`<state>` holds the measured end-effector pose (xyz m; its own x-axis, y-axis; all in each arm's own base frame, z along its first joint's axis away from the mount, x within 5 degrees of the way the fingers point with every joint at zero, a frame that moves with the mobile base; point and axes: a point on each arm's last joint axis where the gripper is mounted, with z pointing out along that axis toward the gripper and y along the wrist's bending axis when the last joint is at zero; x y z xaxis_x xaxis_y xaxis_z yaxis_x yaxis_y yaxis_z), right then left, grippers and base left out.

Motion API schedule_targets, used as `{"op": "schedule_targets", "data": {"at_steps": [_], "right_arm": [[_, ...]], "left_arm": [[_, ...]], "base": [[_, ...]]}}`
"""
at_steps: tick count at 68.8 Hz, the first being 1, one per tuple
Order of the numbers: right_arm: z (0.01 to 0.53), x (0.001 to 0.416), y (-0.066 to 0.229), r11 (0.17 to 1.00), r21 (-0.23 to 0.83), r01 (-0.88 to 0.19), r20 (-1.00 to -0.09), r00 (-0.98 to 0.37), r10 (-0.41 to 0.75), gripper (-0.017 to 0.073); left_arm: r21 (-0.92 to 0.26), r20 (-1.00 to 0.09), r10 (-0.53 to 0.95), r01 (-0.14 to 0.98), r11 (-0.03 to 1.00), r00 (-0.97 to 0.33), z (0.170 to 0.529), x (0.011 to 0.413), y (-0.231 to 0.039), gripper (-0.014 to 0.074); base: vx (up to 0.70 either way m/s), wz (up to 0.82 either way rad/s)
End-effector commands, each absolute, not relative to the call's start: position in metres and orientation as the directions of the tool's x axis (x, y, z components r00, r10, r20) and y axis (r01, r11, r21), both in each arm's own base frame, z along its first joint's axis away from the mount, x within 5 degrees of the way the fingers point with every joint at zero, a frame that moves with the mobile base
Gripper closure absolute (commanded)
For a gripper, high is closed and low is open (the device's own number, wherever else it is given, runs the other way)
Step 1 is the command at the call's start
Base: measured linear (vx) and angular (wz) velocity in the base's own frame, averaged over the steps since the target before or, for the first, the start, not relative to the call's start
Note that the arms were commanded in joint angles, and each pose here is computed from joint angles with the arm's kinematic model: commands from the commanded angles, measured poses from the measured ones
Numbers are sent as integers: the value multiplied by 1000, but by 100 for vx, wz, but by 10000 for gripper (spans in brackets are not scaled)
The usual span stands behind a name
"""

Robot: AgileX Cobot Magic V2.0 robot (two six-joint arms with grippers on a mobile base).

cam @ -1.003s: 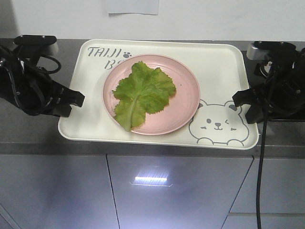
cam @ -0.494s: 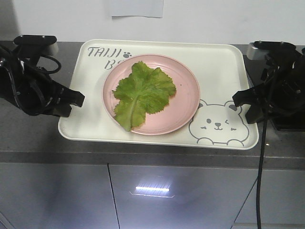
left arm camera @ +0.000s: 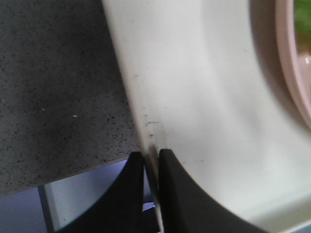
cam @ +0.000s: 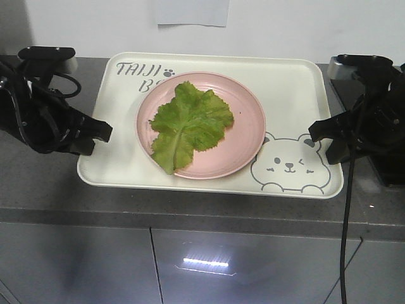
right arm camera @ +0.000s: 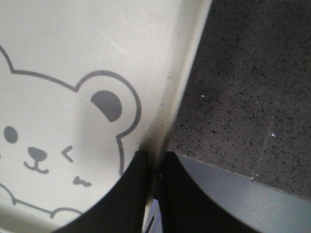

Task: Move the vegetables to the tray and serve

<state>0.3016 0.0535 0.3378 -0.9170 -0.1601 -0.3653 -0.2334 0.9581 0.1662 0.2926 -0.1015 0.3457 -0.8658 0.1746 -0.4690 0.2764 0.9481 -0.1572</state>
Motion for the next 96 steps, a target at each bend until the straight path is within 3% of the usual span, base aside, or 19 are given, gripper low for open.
{"op": "schedule_targets", "data": {"at_steps": [1,96], "right_arm": [[362,295,63,932,215,-292,-476,-864,-161,565],[362,295,63,932,215,-292,-476,-864,-161,565]], "left_arm": [[-233,-582,133,321,918,-803,371,287,-113,599],[-233,-582,133,321,918,-803,371,287,-113,599]], "base": [[5,7],[6,0]]}}
